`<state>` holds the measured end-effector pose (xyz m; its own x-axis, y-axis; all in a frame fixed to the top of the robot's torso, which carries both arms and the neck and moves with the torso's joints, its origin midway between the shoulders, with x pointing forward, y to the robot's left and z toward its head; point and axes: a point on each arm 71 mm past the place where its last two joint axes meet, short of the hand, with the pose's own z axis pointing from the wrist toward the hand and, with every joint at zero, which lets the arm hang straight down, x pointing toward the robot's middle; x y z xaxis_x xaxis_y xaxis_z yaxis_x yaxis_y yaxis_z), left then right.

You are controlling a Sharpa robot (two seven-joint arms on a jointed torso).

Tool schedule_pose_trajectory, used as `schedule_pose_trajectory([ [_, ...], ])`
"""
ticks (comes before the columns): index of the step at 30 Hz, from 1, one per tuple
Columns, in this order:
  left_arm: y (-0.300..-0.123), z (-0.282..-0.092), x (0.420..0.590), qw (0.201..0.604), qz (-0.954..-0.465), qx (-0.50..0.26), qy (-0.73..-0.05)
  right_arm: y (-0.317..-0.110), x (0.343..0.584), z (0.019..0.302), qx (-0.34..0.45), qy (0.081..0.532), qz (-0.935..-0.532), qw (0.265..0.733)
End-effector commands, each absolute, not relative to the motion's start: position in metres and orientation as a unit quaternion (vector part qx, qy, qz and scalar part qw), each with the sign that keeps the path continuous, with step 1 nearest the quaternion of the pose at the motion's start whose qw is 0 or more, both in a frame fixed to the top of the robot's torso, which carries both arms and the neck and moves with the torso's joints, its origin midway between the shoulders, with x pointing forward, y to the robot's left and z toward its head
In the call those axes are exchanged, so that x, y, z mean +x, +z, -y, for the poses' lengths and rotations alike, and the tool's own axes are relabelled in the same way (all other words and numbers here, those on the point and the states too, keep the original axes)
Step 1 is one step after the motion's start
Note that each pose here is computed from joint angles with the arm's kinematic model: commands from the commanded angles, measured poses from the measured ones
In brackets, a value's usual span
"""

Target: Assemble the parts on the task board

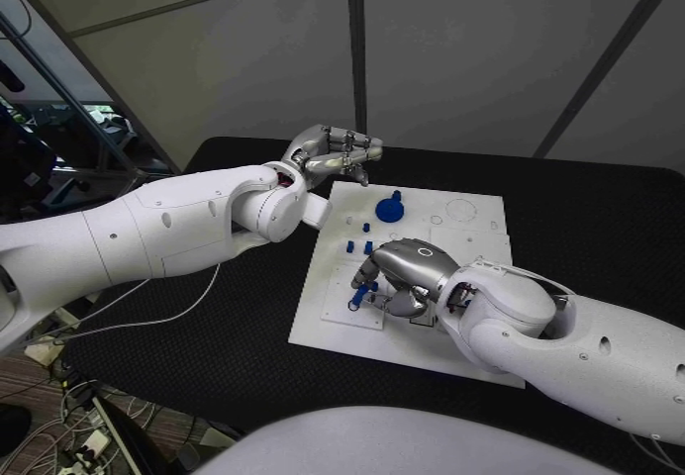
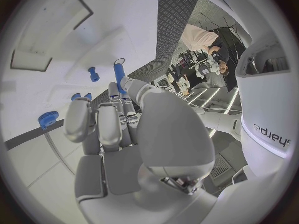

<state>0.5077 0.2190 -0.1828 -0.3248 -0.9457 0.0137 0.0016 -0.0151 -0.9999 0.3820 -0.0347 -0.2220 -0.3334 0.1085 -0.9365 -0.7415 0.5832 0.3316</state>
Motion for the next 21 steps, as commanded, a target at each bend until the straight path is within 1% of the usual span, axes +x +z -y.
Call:
schedule_pose_trajectory([
  [1, -0.1815, -0.2179, 0.5077, 0.405, -0.570, -0.410, -0.585, -0.2243, 0.3810, 0.0333, -0.238, 0.393, -0.712, 0.531],
  [21, -0.1817, -0.2172, 0.5076, 0.402, -0.572, -0.410, -0.586, -0.2300, 0.3777, 0.0289, -0.249, 0.387, -0.716, 0.525],
])
